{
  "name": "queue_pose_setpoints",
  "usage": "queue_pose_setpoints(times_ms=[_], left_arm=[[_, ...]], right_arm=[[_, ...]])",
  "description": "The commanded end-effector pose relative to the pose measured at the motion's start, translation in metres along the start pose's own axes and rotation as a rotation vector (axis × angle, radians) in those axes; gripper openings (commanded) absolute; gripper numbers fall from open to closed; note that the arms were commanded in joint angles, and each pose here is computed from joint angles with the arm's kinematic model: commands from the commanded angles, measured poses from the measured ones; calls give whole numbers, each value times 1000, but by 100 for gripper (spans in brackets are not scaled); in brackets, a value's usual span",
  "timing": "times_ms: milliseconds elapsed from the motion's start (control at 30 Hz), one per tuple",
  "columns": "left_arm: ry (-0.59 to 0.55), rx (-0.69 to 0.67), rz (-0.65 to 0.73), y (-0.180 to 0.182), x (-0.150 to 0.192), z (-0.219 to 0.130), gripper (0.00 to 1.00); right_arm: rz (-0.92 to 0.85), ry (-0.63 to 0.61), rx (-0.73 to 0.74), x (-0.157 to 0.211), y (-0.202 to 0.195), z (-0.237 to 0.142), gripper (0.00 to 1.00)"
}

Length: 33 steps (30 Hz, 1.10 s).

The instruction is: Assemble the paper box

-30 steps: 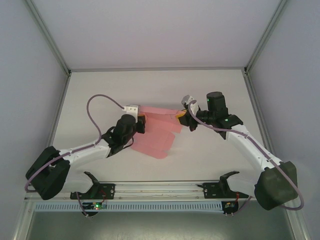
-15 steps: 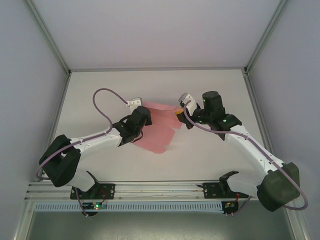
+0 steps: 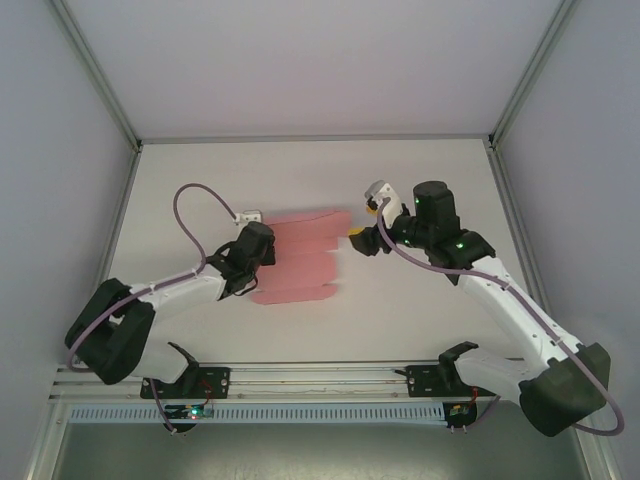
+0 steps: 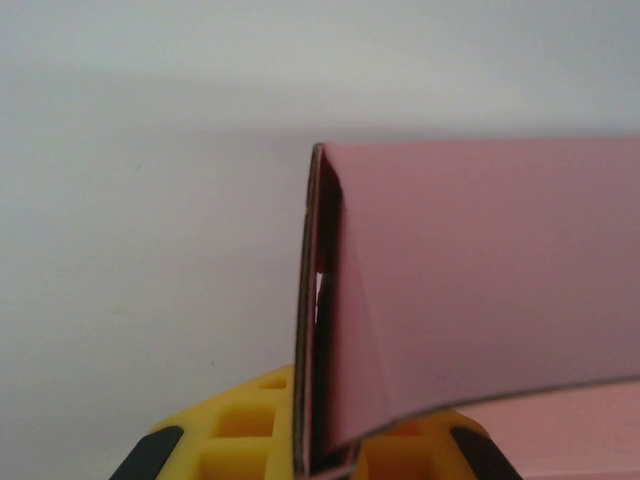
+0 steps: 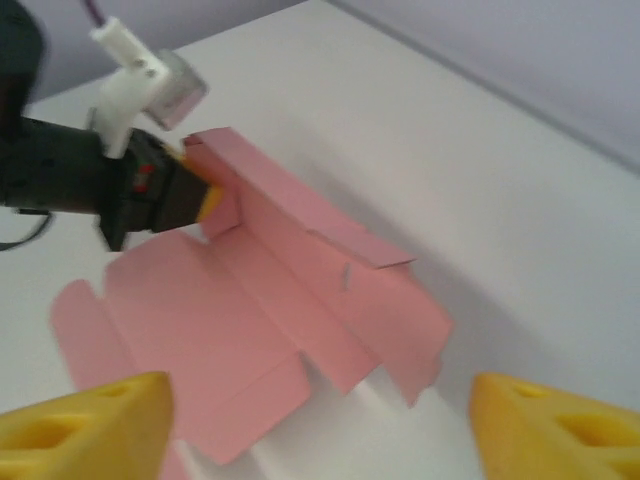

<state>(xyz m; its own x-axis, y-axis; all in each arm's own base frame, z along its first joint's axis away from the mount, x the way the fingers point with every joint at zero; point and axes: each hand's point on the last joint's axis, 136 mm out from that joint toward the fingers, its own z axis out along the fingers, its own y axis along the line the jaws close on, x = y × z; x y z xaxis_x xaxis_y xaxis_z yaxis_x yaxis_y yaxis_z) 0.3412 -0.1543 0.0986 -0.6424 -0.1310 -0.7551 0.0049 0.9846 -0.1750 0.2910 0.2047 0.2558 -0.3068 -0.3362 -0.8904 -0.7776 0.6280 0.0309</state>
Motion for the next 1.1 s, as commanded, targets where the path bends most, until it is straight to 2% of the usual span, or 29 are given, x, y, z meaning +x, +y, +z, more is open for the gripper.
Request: queue_pose_setpoints(times_ms=[0,100,233,367,467,600,867,967,1067], left_arm=[[-145,180,64,-35,-39,-25,0],[-161,249,101,-43,-39,-36,0],[-163,323,142,-52,-36,-47,0],[-161,304,140,-48,-37,-48,0],[-157,251,127,-40,-37,-44,0],[-163,237,124,-37,-37,-43,0],[-127,191,92,-34,-36,-34,0],[-102,204,102,-38,-34,-30,0],[-99,254,140,-45,-28,-30,0]], right_arm=[[6,-2,225,-17,-38,-15,90],[28,43,300,-23,-60,-16,96],[23,105,328,-29,-79,-6,97],[25,153,184,-32,-61,12,96],[-14,214,83,-20,-38,23,93],[-88,281,17,-4,-14,32,93],[-125,316,-61,8,6,49,93],[-130,369,15,14,-5,57,93],[-128,395,102,13,-22,49,94]])
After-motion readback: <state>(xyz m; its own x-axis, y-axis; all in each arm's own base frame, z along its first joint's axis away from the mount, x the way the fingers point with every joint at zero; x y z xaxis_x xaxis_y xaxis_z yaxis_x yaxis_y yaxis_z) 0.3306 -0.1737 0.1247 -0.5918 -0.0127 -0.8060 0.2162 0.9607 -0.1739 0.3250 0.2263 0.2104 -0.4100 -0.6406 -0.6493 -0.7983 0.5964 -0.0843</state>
